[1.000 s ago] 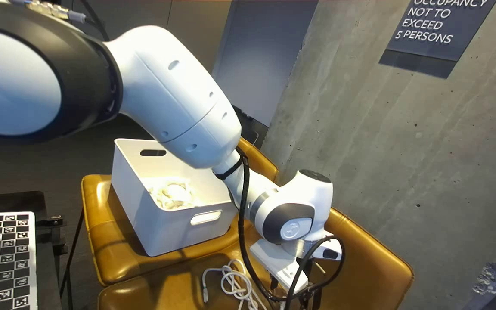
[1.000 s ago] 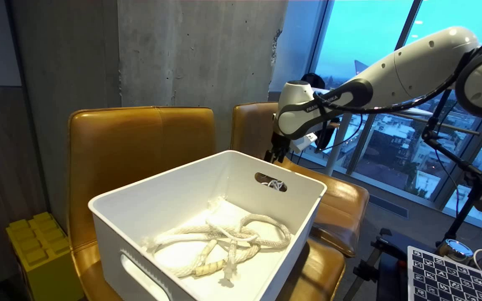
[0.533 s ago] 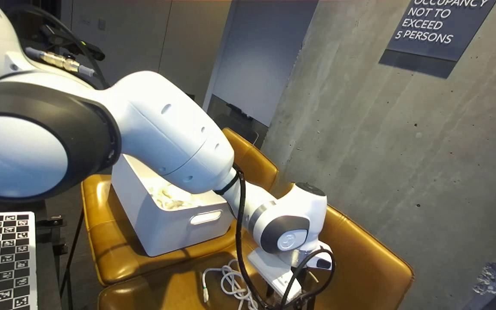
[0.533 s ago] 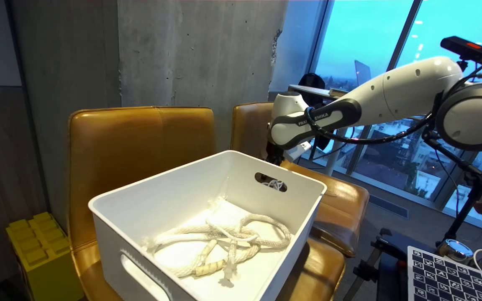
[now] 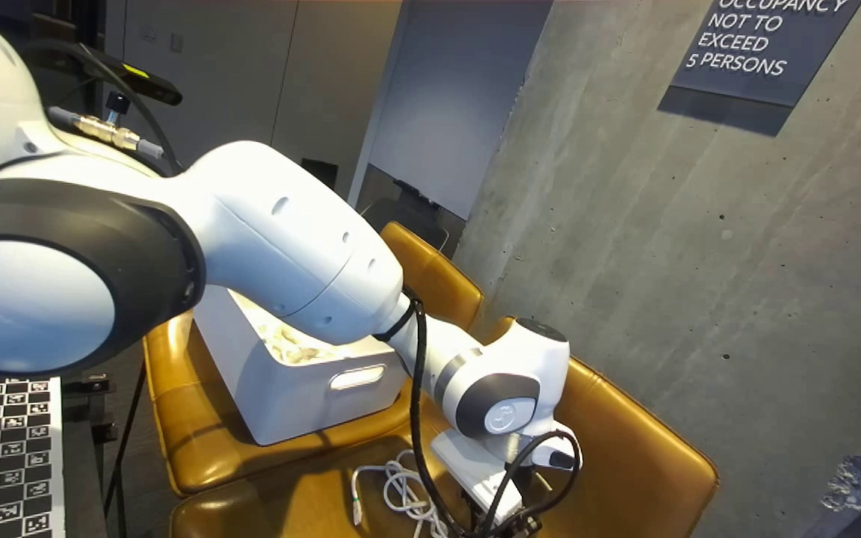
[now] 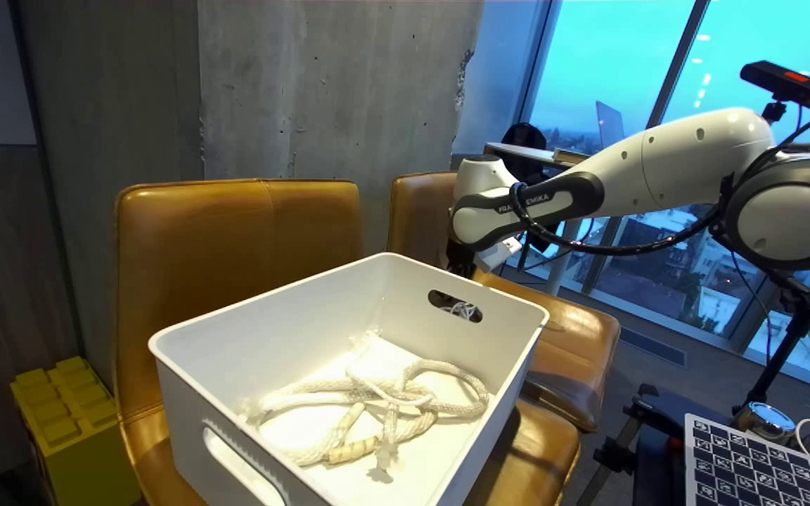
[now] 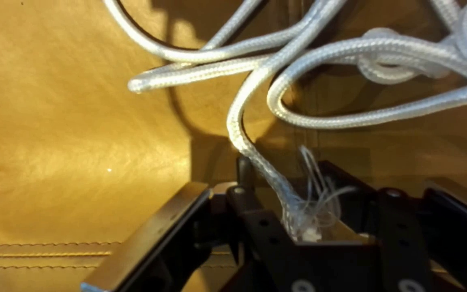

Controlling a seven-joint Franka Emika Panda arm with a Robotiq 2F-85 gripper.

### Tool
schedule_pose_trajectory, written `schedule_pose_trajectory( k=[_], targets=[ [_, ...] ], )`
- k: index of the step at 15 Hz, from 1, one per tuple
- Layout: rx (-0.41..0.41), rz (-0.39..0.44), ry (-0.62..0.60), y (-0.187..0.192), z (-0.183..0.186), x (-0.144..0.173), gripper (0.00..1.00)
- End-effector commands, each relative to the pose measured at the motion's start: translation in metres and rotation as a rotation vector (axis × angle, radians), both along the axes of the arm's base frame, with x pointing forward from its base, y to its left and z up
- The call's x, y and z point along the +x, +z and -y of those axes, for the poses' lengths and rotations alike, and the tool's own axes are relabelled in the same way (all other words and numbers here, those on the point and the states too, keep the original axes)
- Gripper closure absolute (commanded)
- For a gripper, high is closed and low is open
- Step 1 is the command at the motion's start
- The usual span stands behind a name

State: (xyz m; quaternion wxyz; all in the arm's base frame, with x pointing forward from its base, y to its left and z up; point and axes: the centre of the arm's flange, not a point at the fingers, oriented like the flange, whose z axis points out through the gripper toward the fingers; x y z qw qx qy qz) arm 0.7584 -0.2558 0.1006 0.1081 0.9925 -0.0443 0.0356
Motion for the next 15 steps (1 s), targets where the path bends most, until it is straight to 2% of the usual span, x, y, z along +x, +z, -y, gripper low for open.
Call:
schedule_pose_trajectory(
  k=[1,3,8,10,15],
  targets=[
    [0.002,-0.009,-0.029,0.005,0.004,0.005,0.88],
    [0.003,-0.007,-0.034,0.012,0.000,-0.002,0.99],
    [0.001,0.022,-0.026,0.052,-0.018,-0.018,1.00],
    [-0.003,0.048,-0.004,0.090,-0.039,-0.025,0.99],
    [0.023,0.096,0.074,0.158,-0.093,-0.015,0.99]
  ],
)
